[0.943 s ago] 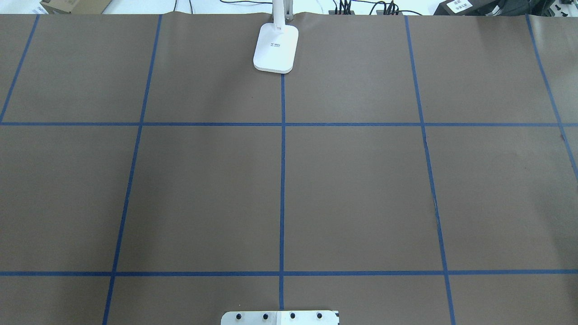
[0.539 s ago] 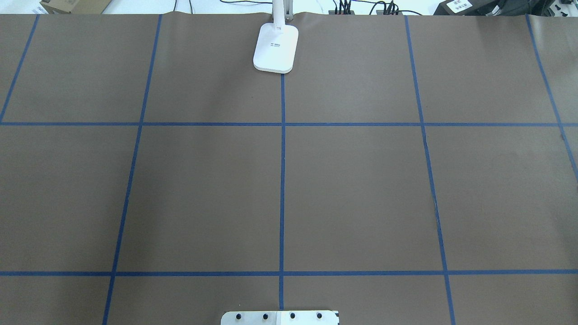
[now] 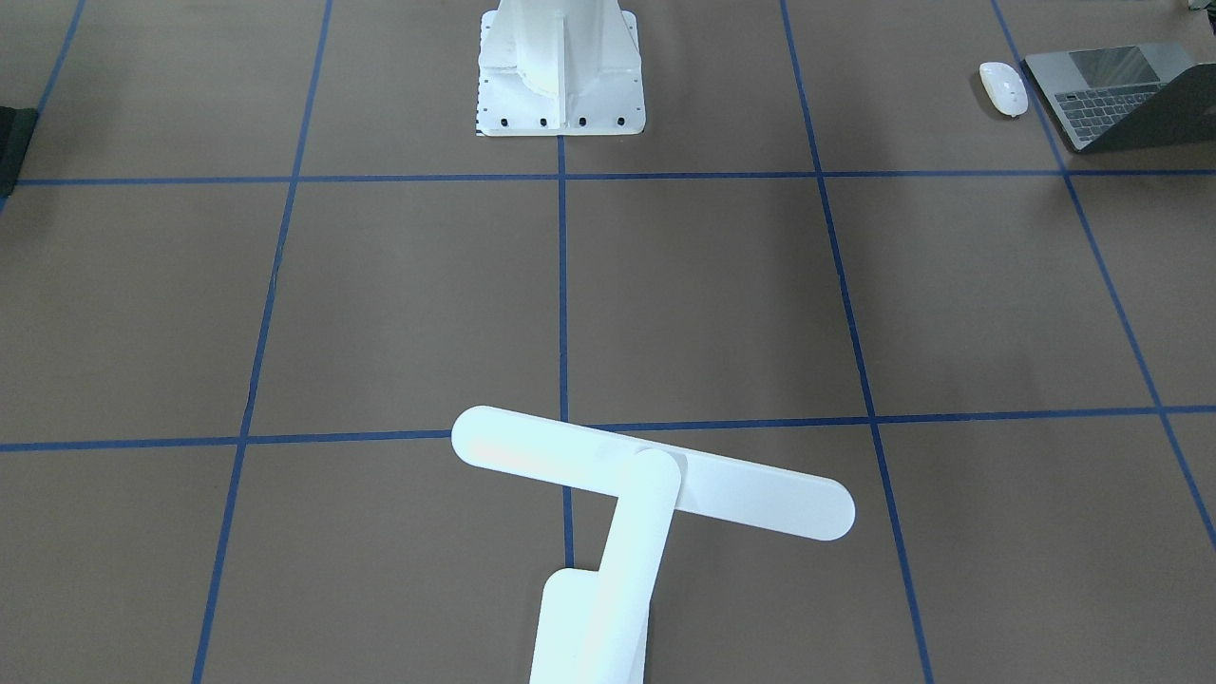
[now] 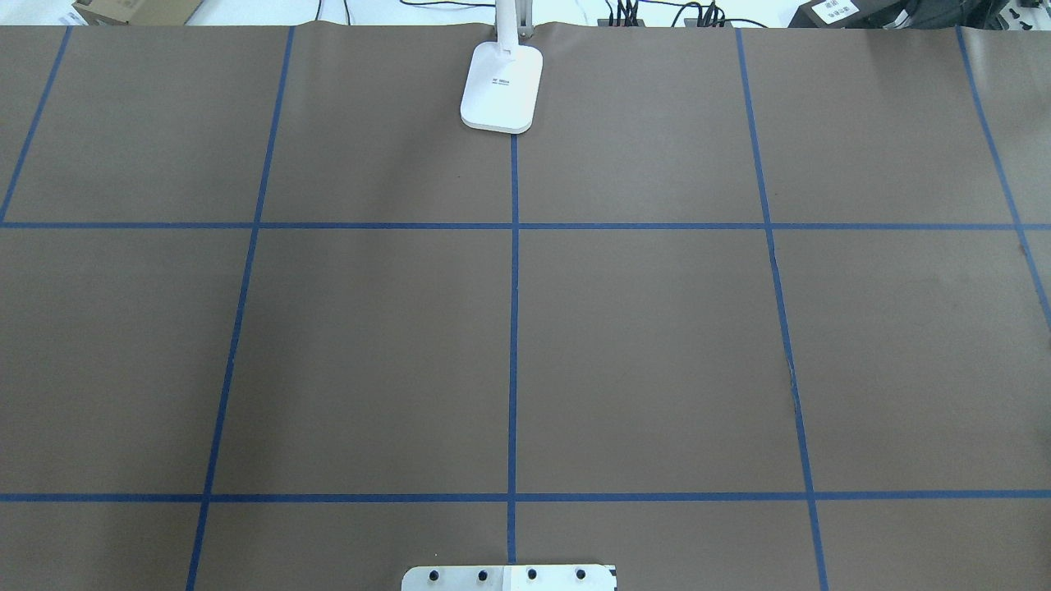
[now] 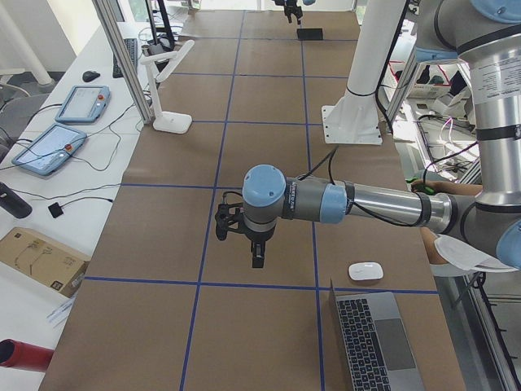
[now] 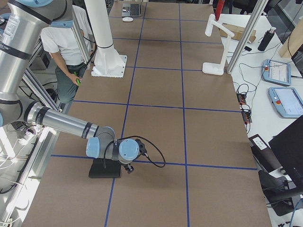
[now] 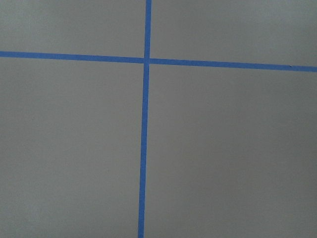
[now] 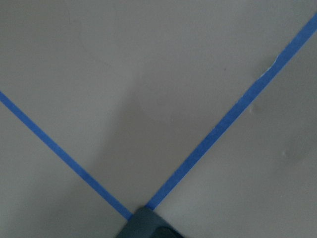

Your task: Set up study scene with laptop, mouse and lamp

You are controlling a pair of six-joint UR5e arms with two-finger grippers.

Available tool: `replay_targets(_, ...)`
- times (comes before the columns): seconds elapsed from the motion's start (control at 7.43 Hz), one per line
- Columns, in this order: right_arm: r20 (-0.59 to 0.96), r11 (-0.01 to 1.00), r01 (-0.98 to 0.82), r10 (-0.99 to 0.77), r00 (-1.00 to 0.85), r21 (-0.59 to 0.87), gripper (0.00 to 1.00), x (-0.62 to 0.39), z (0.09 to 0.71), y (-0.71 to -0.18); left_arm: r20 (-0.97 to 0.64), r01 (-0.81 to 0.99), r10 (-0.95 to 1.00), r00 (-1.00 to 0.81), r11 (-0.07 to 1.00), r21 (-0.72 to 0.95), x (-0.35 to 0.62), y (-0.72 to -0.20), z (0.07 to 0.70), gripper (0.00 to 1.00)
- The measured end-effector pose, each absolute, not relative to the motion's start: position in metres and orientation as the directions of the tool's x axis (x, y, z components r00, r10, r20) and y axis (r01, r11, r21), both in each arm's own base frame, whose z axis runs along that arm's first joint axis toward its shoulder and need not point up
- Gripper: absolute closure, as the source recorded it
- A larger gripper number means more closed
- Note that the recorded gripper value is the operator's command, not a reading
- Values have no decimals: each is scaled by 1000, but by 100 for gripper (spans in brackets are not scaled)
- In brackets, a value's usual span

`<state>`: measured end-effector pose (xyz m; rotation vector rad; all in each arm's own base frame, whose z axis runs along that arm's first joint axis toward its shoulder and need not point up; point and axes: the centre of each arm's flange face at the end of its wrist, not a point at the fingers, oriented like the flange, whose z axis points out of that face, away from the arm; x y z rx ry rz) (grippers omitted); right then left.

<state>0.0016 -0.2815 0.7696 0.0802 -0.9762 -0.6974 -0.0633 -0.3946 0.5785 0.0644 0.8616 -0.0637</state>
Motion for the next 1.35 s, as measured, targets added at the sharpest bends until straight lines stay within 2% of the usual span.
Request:
replay_targets(0.4, 778, 782, 517, -549, 304, 350, 14, -18, 793, -295, -759, 81, -27, 650, 996, 34, -63, -395, 578, 0)
replay_targets(0.81, 780, 775, 494, -567, 266, 394, 12, -32, 765, -317, -759, 79, -26, 651, 996, 34, -63, -394, 579, 1)
replay_targets(1.08, 778, 781, 480, -566, 272, 400, 3, -35, 753, -328, -757, 78, -27, 653, 996, 31, -64, -394, 581, 1)
replay_targets(1.35, 781, 804, 446, -548, 300, 393, 2, -30, 737, -338, -739, 45, 18, 673, 997, 65, -66, -387, 586, 1)
